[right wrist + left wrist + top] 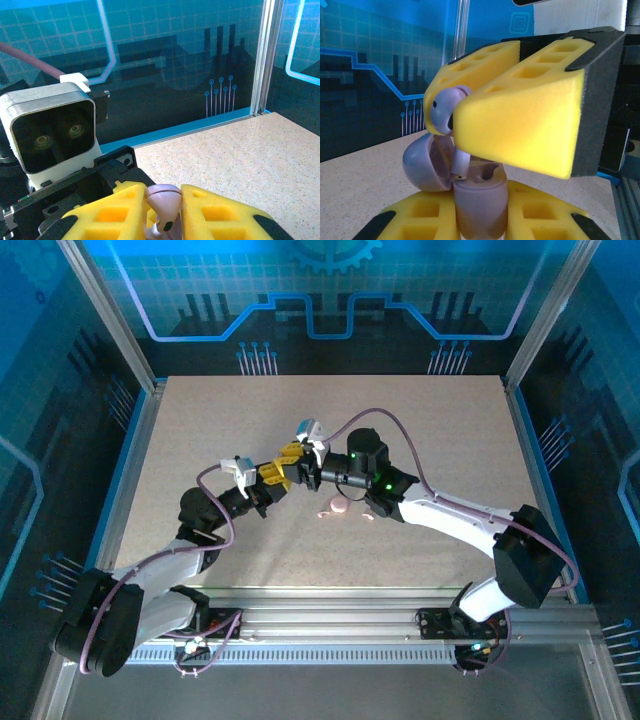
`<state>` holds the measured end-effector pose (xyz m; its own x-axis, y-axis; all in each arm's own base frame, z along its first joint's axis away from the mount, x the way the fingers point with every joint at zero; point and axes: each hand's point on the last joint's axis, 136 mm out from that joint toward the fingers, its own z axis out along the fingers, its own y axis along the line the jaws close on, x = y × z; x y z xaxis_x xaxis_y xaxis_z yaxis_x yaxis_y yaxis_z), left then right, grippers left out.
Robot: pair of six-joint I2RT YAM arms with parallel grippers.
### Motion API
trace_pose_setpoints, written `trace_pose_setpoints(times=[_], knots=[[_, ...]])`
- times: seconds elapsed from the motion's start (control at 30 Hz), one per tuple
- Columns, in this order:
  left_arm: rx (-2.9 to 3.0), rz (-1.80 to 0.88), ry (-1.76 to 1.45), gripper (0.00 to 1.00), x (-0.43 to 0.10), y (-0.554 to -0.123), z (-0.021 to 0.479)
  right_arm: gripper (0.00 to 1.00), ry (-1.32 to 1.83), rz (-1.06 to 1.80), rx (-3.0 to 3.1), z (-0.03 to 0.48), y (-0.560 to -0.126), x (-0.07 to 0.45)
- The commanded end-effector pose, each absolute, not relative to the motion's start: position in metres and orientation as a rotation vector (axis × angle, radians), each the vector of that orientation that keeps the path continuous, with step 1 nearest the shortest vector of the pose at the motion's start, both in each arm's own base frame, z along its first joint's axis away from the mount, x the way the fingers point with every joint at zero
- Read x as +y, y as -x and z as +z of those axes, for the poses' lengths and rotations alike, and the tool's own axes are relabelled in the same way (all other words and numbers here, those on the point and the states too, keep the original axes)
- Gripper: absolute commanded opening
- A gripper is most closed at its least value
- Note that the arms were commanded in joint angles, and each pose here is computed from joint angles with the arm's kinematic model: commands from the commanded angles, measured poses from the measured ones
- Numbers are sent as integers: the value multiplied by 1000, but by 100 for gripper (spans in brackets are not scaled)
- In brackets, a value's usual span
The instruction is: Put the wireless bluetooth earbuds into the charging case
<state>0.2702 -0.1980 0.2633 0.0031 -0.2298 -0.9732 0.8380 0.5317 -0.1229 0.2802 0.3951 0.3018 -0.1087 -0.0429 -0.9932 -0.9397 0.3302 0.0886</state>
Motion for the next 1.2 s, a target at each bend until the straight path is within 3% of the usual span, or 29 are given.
trace_pose_setpoints(times=[0.0,0.5,1.17], knots=[[1143,-908,-638,13,-200,-257,303,23,980,972,1576,269,-280,389],[1200,-813,-714,12,-202,-260,289,21,953,1010,1520,305,-268,377],[1187,-815,-745,12,-204,-256,291,21,950,1058,1584,293,-276,387]])
